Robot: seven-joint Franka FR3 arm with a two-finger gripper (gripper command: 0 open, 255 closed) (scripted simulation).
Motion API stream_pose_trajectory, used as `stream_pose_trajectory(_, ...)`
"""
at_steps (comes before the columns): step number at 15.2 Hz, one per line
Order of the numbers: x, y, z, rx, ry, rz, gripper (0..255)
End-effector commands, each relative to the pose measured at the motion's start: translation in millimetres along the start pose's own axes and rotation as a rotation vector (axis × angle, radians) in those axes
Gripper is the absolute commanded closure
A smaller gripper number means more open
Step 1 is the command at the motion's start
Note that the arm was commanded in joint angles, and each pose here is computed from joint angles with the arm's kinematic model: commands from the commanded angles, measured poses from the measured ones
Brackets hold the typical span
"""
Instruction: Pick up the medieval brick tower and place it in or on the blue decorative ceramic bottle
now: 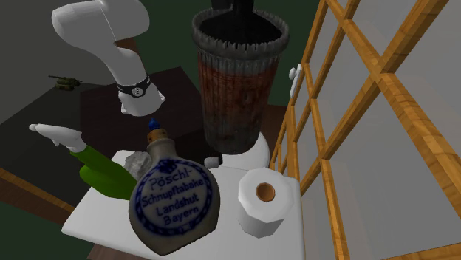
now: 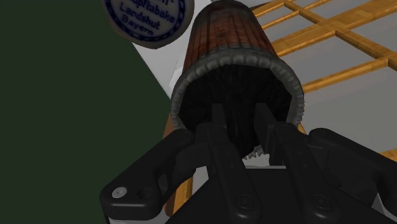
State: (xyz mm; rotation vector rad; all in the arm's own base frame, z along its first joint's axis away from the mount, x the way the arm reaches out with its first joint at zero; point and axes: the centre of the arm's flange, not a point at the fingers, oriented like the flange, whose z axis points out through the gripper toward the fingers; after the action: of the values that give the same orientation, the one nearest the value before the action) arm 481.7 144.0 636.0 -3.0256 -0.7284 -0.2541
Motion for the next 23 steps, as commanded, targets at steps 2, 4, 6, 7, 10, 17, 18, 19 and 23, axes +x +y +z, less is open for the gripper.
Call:
stream_pose_trajectory(2,2.0,-0.5,-16.1,0.0,0.001,0.0,255)
stream_pose_trajectory(4,3.7,-0.3,-26.5,0.0,0.001,0.0,255)
stream_pose_trajectory(6,5.4,-0.1,-36.9,0.0,0.001,0.0,255)
stream_pose_trajectory(7,6.3,0.0,-42.1,0.0,0.001,0.0,255)
stream_pose_trajectory(10,8.9,0.3,-57.8,0.0,0.001,0.0,255)
stream_pose_trajectory(17,-18.0,59.5,-107.3,0.0,0.001,0.0,255)
stream_pose_trajectory(18,-22.7,69.3,-114.8,0.0,0.001,0.0,255)
stream_pose_trajectory(19,-27.3,79.1,-122.2,0.0,0.001,0.0,255)
stream_pose_trajectory(23,-45.7,118.5,-152.2,0.0,0.001,0.0,255)
